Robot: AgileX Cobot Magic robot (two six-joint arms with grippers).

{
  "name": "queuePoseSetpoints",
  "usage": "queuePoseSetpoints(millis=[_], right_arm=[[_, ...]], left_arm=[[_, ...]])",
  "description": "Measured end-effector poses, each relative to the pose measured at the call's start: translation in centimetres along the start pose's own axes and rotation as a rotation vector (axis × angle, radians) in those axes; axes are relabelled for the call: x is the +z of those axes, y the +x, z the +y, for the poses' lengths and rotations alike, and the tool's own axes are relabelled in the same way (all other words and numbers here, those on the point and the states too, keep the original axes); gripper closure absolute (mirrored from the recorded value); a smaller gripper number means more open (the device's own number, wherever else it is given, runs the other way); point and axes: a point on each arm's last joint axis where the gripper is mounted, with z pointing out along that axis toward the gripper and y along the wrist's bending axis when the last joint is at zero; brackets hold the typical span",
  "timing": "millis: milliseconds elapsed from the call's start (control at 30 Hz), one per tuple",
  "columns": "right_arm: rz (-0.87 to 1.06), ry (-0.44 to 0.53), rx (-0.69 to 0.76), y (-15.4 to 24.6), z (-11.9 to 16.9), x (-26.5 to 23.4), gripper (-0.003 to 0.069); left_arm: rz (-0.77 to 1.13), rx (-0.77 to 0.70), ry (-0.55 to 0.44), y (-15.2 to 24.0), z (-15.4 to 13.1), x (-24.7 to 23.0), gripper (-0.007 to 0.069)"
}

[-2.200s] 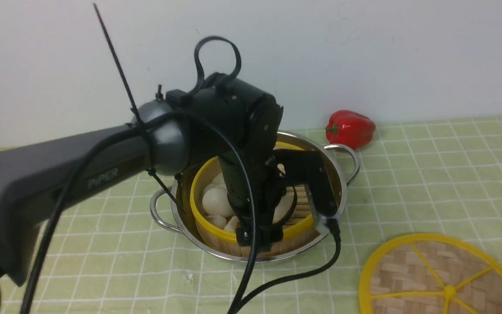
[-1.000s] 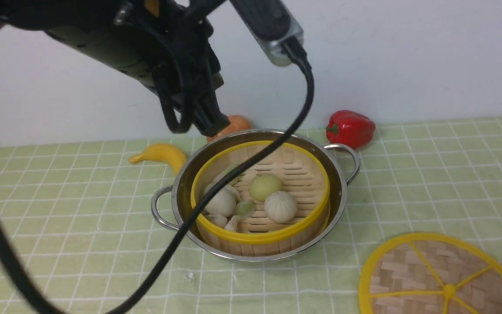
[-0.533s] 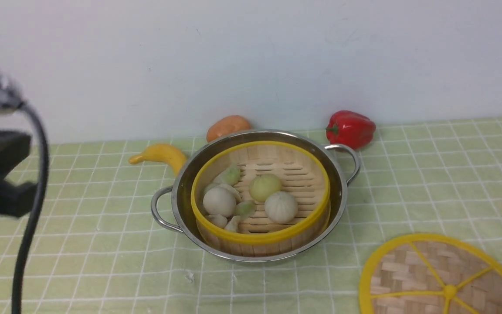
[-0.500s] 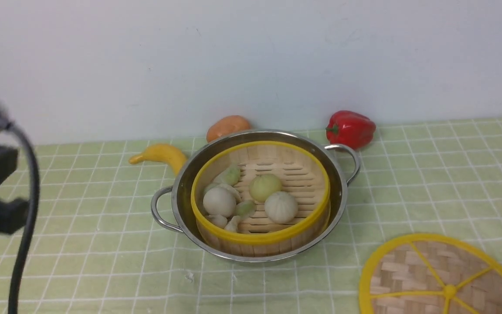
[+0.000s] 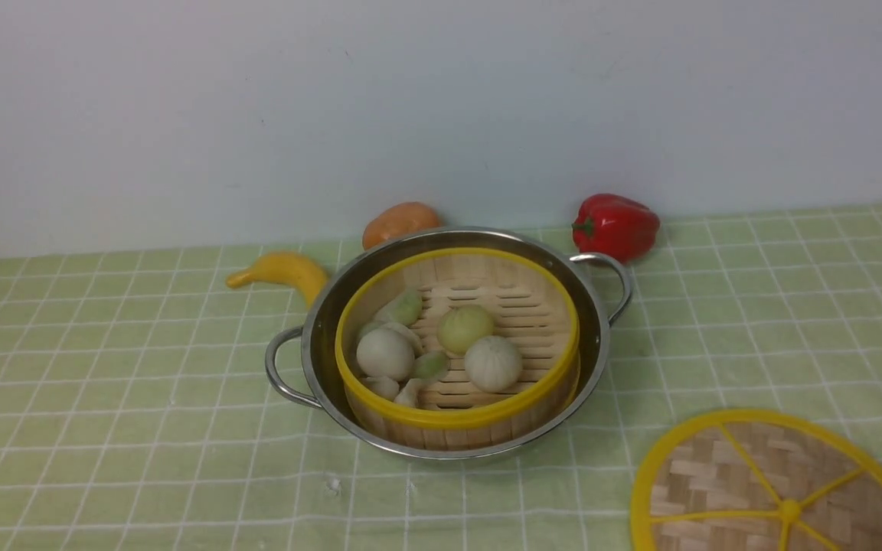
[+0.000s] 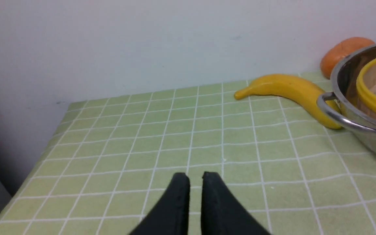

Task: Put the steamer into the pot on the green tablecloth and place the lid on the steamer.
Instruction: 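Move the gripper down to the bamboo steamer lid and grasp its center knob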

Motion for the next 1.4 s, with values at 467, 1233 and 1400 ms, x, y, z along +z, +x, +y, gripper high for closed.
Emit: queuePoseSetpoints(millis=[467,1233,1400], right_arm=[[-0.001,0.0,0.0,-0.01,0.0,0.0,0.0419],[-0.001,0.0,0.0,-0.01,0.0,0.0,0.0419],[-0.001,0.0,0.0,-0.01,0.0,0.0,0.0419]], left_arm=[[0.064,-0.016,0.027,0.83,-0.31,-0.22,0.0546],[0.063,-0.001,0.028,0.83,-0.31,-0.23,0.0508],[0.063,-0.001,0.028,0.83,-0.31,-0.23,0.0499]])
